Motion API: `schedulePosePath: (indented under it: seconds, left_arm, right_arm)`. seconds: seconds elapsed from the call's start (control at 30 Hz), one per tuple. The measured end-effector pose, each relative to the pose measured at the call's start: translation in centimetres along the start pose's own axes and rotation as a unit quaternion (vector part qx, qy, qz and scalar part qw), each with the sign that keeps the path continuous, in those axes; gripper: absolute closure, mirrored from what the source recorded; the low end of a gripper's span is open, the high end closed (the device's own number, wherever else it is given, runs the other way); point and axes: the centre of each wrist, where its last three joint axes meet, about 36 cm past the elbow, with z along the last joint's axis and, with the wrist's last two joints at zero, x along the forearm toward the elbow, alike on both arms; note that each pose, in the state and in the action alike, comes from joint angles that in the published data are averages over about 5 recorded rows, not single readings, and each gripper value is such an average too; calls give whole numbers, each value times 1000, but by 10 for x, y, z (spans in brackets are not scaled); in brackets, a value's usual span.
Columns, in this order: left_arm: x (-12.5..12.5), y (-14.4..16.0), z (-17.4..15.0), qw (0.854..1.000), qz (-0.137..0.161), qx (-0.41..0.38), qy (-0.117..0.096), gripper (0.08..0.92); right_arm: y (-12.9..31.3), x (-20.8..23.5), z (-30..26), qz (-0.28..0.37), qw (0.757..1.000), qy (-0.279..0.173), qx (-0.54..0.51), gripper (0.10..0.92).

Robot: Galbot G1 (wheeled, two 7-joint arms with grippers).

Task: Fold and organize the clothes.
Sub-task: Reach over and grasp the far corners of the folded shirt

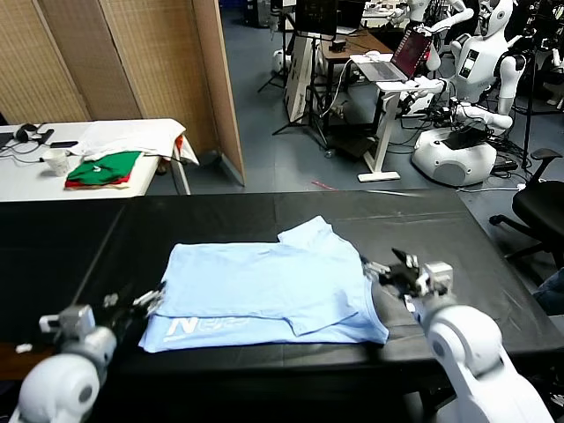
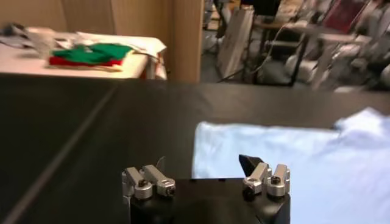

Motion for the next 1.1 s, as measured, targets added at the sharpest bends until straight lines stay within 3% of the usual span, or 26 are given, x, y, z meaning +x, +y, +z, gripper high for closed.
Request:
schedulePosePath:
  seconds: [0.23,0.47,1.1]
  left_arm:
    - [-54,8,-16,1000,1,-3,21,92]
    - [-87,5,-26,998,10,-18,54,92]
    - [-131,-1,-32,998,11,-14,58,92]
  right_arm:
    - [3,-53,-12,-17,999,35,7,115]
    - [7,-90,-22,-29,998,51,16,115]
    - [20,-139,-24,-37,996,82,13,128]
